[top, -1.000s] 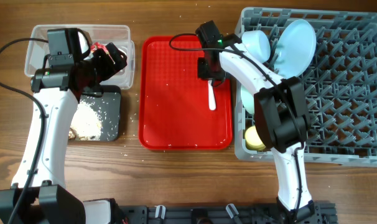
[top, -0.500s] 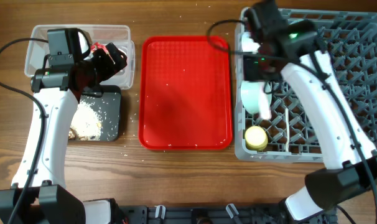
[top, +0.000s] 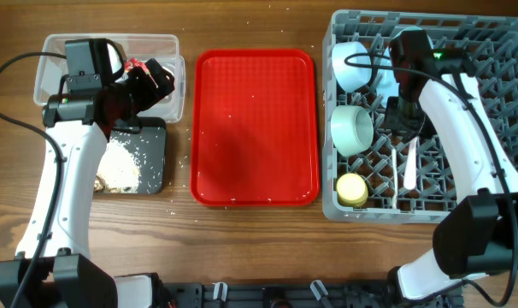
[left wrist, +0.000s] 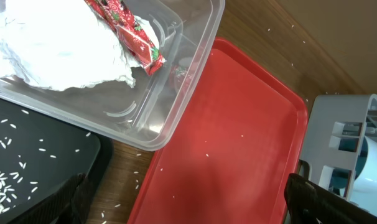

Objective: Sort waste into correct bins and load items into the dishwasher rack

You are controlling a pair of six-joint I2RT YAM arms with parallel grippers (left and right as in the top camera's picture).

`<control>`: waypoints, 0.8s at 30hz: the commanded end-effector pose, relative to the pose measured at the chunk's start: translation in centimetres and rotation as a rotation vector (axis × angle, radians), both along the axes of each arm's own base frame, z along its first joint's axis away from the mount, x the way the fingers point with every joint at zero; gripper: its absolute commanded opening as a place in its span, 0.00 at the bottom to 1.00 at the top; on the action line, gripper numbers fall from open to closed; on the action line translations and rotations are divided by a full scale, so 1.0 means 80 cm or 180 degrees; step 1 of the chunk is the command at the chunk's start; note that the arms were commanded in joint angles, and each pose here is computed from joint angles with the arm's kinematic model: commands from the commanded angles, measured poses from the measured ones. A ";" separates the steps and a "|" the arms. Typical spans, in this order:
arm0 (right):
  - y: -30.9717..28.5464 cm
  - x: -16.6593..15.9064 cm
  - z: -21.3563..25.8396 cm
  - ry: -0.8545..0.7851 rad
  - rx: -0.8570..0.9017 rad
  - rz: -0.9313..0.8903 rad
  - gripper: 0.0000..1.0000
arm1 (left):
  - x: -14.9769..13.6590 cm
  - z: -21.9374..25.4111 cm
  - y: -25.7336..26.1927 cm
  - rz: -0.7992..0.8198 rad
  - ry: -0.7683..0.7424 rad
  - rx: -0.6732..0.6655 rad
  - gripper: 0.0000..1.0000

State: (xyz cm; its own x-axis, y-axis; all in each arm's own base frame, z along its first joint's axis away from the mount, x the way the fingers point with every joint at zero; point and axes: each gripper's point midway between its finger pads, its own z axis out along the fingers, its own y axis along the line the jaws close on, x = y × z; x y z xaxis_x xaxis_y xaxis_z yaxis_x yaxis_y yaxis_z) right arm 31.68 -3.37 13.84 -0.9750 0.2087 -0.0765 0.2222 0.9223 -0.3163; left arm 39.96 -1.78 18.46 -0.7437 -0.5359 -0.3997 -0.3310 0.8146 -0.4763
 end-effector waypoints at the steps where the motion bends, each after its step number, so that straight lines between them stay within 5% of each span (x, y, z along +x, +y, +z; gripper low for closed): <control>1: 0.005 -0.002 -0.004 0.0067 0.0066 0.0136 0.36 | 0.001 -0.004 0.000 -0.0012 0.0018 -0.0006 1.00; 8: 0.036 0.004 0.013 -0.0061 0.0509 0.0425 0.51 | 0.001 -0.004 0.000 -0.0012 0.0018 -0.0006 1.00; 13: 0.102 0.012 0.160 -0.1235 0.1088 0.1027 0.57 | 0.001 -0.004 0.000 -0.0012 0.0018 -0.0006 1.00; 14: 0.114 0.004 0.194 -0.1494 0.1256 0.1115 1.00 | 0.001 -0.004 0.000 -0.0012 0.0018 -0.0006 1.00; 18: 0.131 -0.042 0.288 -0.2317 0.1567 0.1398 1.00 | 0.001 -0.004 0.000 -0.0012 0.0018 -0.0006 1.00; 24: 0.114 -0.116 0.324 -0.2652 0.1454 0.1449 1.00 | 0.001 -0.004 0.000 -0.0012 0.0018 -0.0006 1.00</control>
State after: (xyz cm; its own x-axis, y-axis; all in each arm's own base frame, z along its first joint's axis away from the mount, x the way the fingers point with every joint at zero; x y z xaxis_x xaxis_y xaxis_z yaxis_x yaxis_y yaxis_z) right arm 24.17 5.98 40.01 -0.6372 0.0338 -0.7700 -0.1752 0.9665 0.1875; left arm 39.96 -1.78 18.46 -0.7437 -0.5359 -0.3997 -0.3310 0.8146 -0.4763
